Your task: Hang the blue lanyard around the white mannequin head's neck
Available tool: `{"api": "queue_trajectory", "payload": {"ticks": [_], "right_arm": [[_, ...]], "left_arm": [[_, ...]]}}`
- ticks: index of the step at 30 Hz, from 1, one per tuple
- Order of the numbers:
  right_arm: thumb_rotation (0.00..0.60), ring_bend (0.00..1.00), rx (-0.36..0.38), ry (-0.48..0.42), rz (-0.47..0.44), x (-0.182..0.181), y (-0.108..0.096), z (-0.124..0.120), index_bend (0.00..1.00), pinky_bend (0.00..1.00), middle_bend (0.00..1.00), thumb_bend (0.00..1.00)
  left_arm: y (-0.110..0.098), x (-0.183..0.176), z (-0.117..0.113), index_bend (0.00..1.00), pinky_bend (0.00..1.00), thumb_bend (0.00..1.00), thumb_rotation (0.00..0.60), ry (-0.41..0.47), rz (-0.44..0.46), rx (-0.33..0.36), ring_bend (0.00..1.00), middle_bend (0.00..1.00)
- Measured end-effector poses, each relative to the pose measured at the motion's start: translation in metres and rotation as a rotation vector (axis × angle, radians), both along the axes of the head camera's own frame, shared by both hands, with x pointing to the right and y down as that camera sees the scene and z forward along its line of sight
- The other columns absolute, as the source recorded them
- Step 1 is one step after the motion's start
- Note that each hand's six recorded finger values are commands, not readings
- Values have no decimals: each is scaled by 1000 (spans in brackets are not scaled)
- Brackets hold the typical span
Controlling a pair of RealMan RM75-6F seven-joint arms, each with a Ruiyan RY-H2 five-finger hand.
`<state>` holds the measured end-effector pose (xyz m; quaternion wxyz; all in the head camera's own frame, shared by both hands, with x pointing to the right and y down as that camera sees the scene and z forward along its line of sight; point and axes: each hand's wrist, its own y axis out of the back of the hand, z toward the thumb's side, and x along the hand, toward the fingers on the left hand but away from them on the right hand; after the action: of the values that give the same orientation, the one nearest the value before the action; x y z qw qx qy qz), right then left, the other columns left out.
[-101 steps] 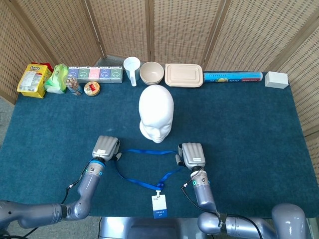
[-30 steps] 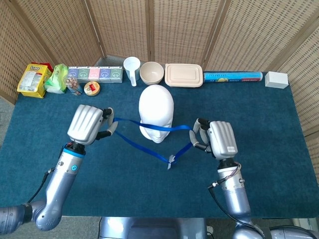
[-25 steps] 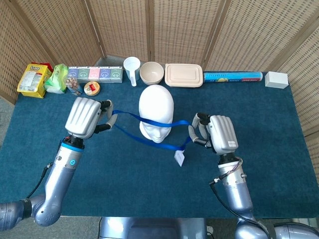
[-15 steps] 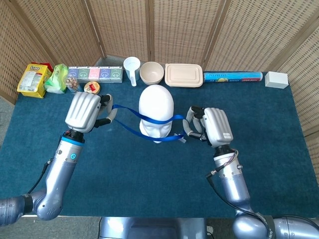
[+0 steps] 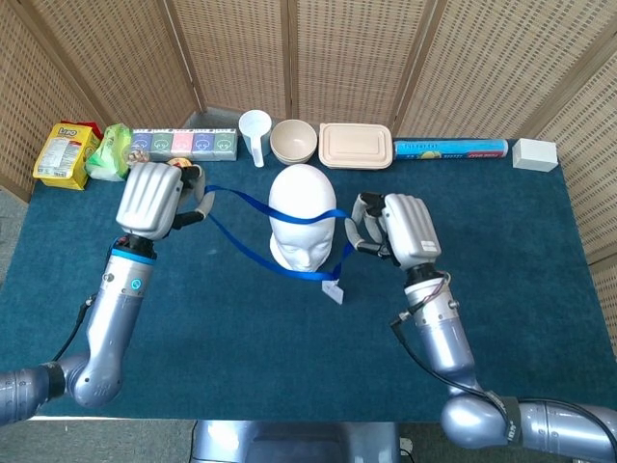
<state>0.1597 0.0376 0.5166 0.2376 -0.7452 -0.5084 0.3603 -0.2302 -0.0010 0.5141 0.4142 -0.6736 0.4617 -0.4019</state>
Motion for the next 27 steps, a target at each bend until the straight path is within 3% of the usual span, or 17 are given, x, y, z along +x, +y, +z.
{"api": "queue_trajectory", "payload": {"ticks": [11, 27], "right_arm": [[544, 1000, -23, 15, -3, -7, -24, 8, 674, 1000, 891, 510], [538, 1000, -78, 63, 44, 10, -44, 28, 674, 1000, 890, 510]], "left_arm": [[-20, -4, 12, 713, 1000, 451, 540, -4, -38, 4, 1000, 1000], [-47, -4, 42, 713, 1000, 449, 546, -19, -96, 2, 1000, 1000]]}}
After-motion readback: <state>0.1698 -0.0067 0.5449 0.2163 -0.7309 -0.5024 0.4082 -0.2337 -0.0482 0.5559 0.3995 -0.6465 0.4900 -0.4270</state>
